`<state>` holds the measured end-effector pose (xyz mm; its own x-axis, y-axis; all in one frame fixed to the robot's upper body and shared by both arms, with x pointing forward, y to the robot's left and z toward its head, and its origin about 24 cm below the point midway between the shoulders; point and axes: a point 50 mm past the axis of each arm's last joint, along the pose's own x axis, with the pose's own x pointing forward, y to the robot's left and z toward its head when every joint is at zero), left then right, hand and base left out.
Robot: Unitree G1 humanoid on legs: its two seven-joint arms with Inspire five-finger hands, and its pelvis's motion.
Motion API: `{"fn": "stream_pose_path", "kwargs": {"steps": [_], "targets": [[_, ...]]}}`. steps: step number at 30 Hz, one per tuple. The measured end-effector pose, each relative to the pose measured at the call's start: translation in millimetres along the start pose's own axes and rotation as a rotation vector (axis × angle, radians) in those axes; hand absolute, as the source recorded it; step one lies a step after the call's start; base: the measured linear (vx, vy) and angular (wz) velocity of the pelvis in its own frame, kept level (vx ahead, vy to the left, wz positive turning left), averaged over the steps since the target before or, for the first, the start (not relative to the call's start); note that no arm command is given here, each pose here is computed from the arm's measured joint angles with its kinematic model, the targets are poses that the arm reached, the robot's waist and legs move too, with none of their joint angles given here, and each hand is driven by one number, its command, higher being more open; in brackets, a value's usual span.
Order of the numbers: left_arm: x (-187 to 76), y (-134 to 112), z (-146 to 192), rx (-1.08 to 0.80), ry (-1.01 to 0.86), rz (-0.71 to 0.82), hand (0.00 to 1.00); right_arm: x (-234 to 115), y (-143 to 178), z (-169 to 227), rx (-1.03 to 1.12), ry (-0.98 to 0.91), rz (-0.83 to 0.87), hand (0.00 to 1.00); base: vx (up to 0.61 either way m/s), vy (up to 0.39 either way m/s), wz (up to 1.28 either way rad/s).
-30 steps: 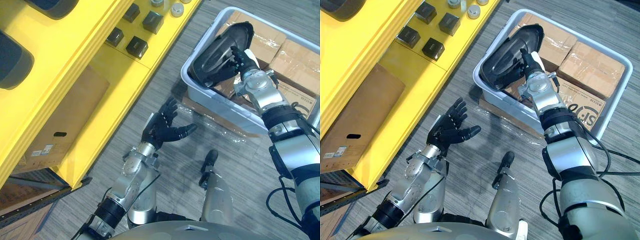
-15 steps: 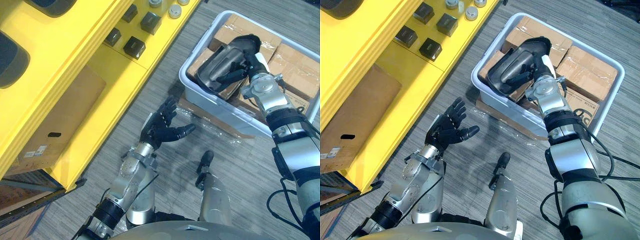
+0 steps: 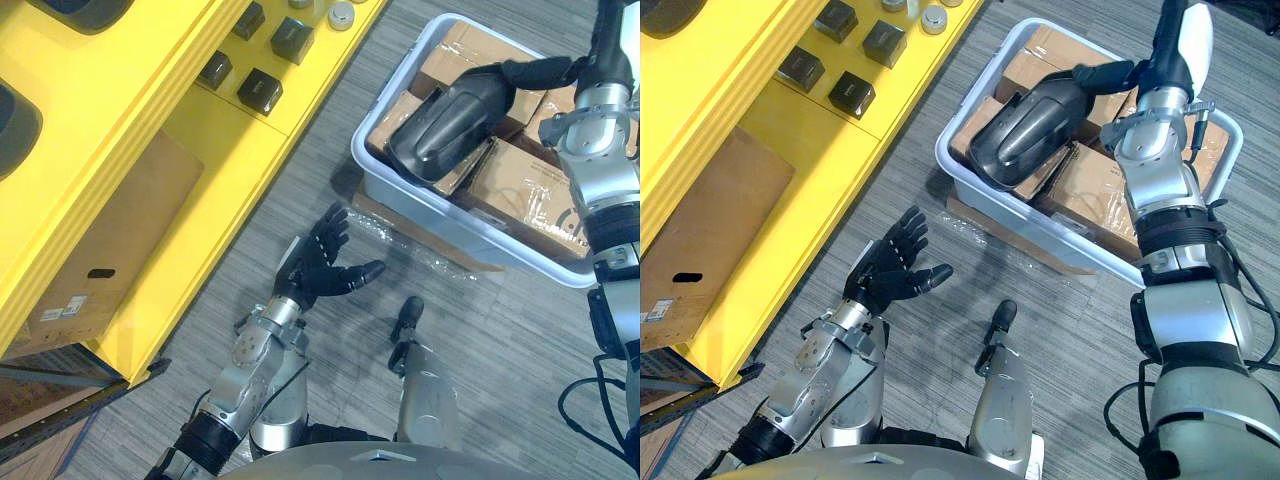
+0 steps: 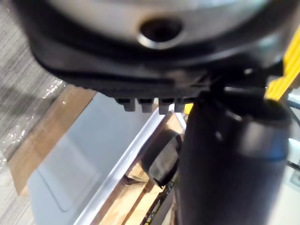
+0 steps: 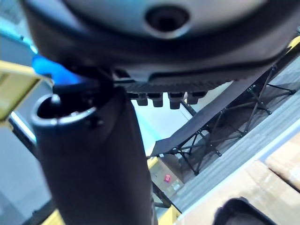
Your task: Walk over and take three plastic housings, then place them on the shelf
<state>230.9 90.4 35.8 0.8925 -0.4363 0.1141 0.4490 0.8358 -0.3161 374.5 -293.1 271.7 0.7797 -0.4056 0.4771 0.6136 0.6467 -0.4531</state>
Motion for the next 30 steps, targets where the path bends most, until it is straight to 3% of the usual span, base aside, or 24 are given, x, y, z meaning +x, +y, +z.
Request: {"fn": "stream_pose_path", "kwargs": {"steps": [4,13,23,30], "targets": [[-1,-6,17,0.042,-0.065,-0.069,1.00,-14,-1,-17,0.142,0.064,-0.003,1.00,0.03,0.042,-0.22],[16,-9,45,0.123,-0.153,-0.126,1.00,-50,42,-55,0.335,0.270,0.119,1.00,0.04,0.080,-0.44],[35,-18,37,0.136,-0.117,-0.134,1.00,-53,72,-42,0.445,0.294,0.210,1.00,0.05,0.023,-0.06],[39,-20,30,0.121,-0.096,-0.123,1.00,-45,69,-31,0.520,0.253,0.167,1.00,-0.01,0.027,0.08]]}}
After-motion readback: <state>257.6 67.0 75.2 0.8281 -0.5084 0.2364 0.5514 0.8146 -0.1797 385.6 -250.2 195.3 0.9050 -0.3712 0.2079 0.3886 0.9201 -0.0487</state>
